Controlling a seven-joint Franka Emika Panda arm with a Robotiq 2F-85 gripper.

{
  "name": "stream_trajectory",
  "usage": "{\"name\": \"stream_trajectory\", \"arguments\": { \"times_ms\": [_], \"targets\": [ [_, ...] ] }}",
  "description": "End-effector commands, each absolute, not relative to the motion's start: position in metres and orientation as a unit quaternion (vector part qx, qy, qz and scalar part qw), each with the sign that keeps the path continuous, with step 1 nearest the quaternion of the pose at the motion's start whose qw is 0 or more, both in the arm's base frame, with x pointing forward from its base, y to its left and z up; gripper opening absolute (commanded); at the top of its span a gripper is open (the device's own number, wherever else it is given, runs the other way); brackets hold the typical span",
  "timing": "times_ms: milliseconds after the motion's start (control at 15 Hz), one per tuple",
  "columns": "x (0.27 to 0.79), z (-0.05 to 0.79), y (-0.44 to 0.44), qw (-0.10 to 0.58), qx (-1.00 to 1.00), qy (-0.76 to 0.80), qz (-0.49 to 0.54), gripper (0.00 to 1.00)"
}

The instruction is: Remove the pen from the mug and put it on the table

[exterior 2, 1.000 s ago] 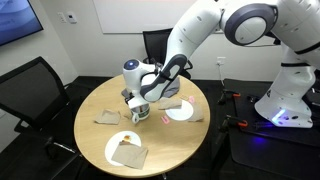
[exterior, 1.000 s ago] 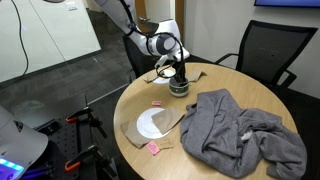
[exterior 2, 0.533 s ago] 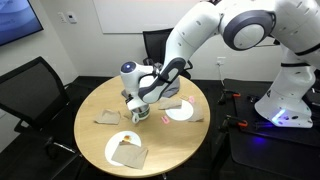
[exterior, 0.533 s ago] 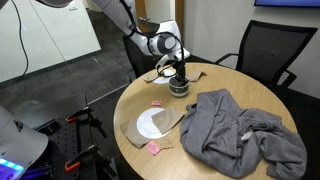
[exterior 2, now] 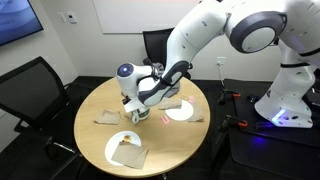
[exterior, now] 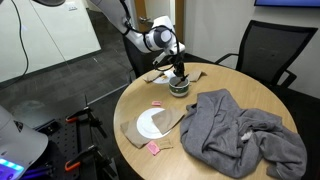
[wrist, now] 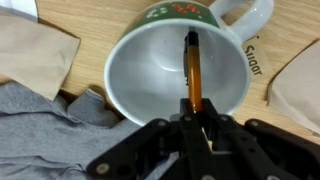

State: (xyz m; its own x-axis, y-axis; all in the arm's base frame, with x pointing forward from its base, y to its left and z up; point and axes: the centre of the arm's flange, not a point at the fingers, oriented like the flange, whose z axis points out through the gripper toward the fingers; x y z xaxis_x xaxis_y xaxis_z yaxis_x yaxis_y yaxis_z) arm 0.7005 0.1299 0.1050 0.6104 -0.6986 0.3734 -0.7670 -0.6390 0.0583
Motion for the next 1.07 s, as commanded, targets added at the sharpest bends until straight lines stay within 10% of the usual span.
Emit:
{"name": "stream_trajectory", "arguments": {
  "times_ms": [0,1000],
  "targets": [
    [0.674,0.147,0.134,0.124,0.875,-0.426,0.195,0.04],
    [0.612,0.252,0.165,0.052,0.960,-0.218,0.167,0.04]
  ]
}}
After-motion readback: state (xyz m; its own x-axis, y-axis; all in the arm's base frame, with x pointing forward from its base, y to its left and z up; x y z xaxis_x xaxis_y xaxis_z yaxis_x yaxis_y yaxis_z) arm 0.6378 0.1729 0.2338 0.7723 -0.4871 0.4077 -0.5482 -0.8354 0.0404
